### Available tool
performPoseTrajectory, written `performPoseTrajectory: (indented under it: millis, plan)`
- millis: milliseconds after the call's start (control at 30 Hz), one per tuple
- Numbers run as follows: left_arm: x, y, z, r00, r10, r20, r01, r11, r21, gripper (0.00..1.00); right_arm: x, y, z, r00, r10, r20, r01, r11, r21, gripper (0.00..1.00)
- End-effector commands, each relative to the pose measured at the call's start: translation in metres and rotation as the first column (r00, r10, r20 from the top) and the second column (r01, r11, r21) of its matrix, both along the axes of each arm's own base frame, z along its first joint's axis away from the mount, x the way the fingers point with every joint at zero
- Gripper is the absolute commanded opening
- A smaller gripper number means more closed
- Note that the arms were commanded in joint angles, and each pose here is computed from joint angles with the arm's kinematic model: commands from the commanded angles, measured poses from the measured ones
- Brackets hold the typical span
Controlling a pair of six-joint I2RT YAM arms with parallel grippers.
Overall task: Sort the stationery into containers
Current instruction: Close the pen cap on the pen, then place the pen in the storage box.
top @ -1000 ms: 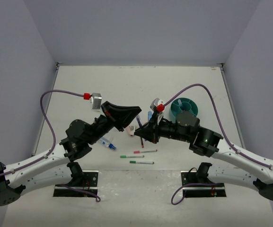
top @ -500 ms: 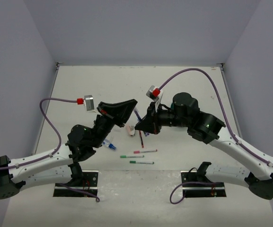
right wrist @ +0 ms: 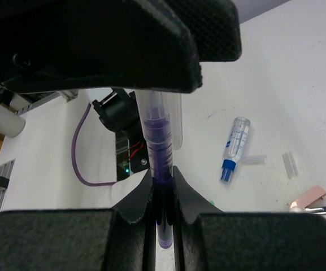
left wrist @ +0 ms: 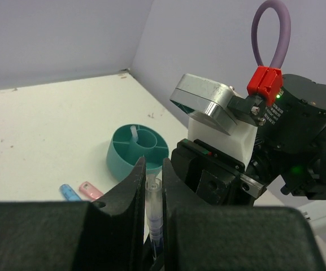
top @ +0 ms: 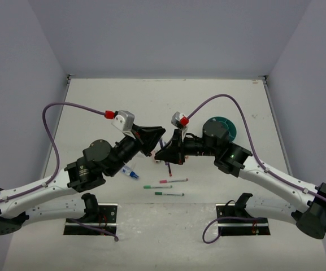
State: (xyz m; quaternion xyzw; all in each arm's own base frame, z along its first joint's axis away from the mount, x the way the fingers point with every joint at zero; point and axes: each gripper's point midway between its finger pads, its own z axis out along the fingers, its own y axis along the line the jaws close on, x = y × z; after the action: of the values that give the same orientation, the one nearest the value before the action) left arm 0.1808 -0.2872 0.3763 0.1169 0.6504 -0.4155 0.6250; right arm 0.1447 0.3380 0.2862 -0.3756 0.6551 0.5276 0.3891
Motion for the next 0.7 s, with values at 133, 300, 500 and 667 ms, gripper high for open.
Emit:
performPoseTrajectory:
  millis: [133,300,500,667]
  plan:
    - [-0.035,-0.011,0.015,0.985,-0.170,0.033,0.168,0.984,0.067,0.00,0.025,-0.003,0.025,0.992,-0.104,0.076,0.090,0.982,0.167,0.28]
    - [-0.036,-0.018,0.011,0.982,-0.187,0.028,0.185,0.981,0.050,0.00,0.022,-0.004,0.035,0.991,-0.098,0.089,0.081,0.980,0.181,0.37]
    - [-0.034,-0.019,0.007,0.984,-0.174,0.025,0.173,0.984,0.044,0.00,0.019,-0.005,0.037,0.991,-0.084,0.104,0.065,0.982,0.177,0.39]
    - [-0.027,-0.019,0.006,0.990,-0.142,0.011,0.141,0.987,0.072,0.00,0.019,-0.008,0.033,0.989,-0.092,0.118,0.069,0.981,0.180,0.53]
